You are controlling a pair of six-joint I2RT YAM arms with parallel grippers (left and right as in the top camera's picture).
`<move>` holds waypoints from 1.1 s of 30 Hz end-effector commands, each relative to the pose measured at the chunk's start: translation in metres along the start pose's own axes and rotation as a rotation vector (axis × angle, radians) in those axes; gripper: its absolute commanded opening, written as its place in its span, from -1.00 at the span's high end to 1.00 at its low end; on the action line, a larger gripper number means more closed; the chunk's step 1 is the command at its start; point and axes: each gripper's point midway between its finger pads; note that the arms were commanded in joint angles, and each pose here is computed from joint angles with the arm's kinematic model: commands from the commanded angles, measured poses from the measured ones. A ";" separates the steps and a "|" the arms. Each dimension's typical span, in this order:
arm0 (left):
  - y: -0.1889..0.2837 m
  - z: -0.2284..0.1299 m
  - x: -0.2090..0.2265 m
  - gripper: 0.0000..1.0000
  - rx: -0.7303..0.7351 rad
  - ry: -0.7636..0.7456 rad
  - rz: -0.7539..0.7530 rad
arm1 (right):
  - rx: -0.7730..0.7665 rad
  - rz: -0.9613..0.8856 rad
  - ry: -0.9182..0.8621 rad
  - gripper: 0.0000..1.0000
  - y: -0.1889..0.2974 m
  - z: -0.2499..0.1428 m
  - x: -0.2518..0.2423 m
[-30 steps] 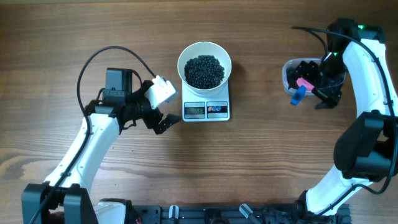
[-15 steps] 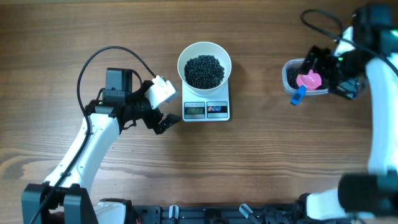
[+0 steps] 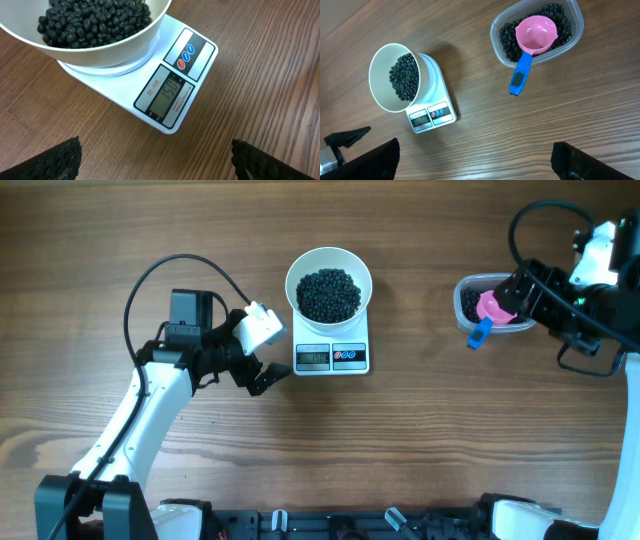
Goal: Scoop item into bowl and weigh 150g on scale
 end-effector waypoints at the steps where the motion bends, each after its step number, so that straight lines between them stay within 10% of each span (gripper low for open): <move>1: -0.003 -0.002 -0.005 -1.00 -0.009 0.011 -0.026 | -0.058 -0.018 0.035 -0.99 0.011 0.005 -0.004; 15: -0.003 -0.002 -0.005 -1.00 -0.009 0.011 -0.026 | -0.746 0.116 0.522 -1.00 0.066 0.053 0.027; 33: -0.003 -0.002 -0.005 -1.00 -0.009 0.011 -0.026 | -1.166 0.238 0.575 -0.99 -0.030 -0.045 -0.046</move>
Point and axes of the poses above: each gripper's point midway between its finger pads, its own y axis back along the fingers, its own x axis along the line the jaws close on, z = x × y, and after that the axes turned 8 degrees about -y, right-handed
